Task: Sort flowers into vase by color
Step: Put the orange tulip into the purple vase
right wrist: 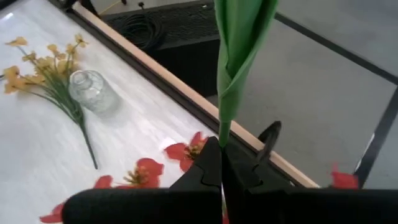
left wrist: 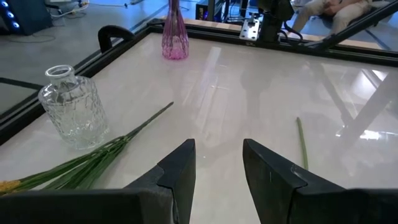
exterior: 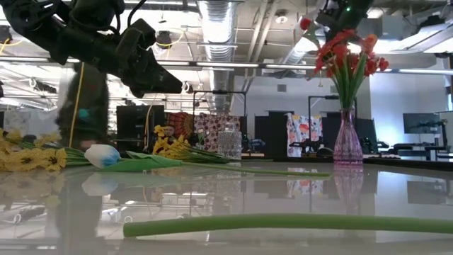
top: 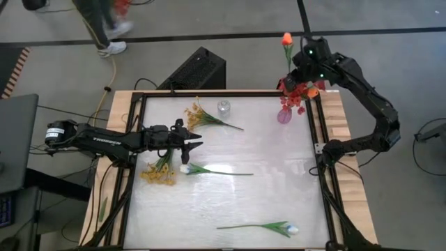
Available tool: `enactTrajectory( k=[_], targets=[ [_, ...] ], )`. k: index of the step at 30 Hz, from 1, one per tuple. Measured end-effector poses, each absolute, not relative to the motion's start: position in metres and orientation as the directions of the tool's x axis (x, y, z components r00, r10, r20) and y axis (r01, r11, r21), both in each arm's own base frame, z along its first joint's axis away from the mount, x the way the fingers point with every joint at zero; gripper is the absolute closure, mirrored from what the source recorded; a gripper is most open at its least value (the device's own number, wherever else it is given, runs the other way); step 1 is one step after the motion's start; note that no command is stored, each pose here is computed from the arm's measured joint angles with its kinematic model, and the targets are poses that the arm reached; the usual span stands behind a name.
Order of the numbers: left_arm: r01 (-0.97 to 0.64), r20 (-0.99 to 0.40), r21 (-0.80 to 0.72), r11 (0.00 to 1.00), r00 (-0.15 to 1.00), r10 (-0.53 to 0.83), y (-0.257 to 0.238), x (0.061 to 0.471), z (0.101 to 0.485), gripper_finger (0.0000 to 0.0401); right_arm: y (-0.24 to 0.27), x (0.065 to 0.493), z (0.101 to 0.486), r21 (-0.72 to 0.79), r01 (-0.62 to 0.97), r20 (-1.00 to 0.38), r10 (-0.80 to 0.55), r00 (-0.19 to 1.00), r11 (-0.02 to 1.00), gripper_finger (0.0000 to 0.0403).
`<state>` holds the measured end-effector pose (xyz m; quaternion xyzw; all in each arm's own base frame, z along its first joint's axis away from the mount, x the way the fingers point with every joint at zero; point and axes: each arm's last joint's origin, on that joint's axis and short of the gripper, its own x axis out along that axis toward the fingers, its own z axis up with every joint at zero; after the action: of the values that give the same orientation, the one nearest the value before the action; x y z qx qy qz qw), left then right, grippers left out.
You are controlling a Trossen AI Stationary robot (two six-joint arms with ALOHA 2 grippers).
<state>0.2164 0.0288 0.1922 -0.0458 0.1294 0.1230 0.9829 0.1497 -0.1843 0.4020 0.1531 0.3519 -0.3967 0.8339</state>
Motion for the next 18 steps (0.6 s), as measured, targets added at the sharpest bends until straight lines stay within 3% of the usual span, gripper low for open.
enactTrajectory(
  k=[8,18],
  targets=[
    [-0.249,-0.291,-0.058,0.967,0.930,0.222,0.027,0.216,0.190,0.0279,-0.183,0.153,0.365,-0.062,0.795,-0.741,-0.562,0.368,0.603,0.0383],
    [-0.246,-0.272,-0.052,0.968,0.936,0.223,0.027,0.216,0.192,0.0279,-0.157,0.134,0.380,-0.035,0.806,-0.637,-0.634,0.438,0.591,0.0383]
  ],
)
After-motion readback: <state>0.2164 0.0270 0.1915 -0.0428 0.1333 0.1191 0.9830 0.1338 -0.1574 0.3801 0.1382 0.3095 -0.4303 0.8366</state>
